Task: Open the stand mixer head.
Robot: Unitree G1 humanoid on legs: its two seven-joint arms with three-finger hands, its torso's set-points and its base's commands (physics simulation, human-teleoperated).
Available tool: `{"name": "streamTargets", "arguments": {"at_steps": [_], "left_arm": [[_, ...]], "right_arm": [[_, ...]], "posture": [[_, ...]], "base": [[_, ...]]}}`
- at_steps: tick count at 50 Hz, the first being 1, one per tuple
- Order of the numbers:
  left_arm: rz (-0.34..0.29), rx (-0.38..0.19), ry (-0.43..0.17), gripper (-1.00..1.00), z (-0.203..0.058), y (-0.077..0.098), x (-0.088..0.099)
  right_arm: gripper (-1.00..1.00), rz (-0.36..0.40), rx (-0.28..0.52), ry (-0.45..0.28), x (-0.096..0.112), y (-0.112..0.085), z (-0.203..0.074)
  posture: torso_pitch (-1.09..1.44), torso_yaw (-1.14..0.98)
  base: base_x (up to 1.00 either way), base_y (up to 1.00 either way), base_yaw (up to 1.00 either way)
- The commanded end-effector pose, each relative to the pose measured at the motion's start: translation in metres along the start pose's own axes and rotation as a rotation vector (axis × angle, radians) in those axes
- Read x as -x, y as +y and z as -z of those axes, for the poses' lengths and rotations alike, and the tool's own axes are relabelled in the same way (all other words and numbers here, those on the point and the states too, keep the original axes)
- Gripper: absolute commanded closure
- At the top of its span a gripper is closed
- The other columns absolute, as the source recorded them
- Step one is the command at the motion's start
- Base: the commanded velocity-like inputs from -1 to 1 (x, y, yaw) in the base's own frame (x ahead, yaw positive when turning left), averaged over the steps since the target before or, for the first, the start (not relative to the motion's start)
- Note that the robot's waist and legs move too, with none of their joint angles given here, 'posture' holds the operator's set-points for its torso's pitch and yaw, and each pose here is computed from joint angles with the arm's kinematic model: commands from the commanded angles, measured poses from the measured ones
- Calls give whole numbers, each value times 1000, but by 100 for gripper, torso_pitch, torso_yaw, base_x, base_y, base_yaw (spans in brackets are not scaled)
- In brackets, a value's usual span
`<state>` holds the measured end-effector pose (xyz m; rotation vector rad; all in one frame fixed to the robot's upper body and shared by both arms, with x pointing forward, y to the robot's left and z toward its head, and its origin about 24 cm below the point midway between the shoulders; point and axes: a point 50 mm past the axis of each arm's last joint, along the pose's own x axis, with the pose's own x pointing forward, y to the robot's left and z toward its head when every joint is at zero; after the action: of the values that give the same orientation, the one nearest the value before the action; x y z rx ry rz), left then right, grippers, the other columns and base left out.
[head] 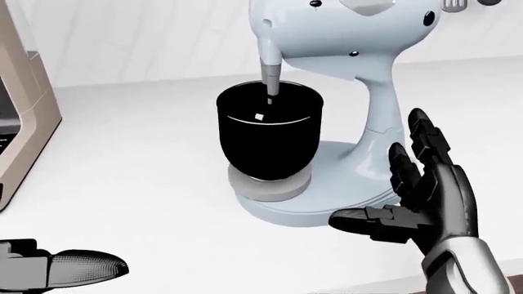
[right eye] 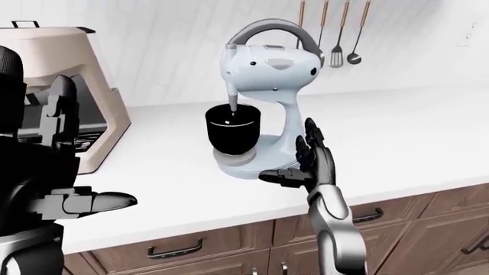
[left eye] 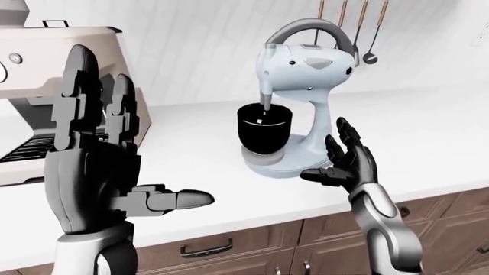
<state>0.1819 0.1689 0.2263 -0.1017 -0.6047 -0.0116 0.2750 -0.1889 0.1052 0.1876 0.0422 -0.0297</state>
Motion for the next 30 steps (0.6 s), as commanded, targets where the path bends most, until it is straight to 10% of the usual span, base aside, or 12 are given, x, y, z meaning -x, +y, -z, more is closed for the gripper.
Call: {"name": "streamTargets", "arguments": {"at_steps": [1,30], "left_arm": [[13,-1,-56,-100,-8,-2,-1],[11,0,-50,-100,-7,-3,1]], "right_arm": [[-100,-22,8,-94,-1,4,-19],[-100,-8,11,-80,-9,2,-14]], "posture": [[-32,0],[-32,0]], "base": [[5,0,0],[5,0,0]]}}
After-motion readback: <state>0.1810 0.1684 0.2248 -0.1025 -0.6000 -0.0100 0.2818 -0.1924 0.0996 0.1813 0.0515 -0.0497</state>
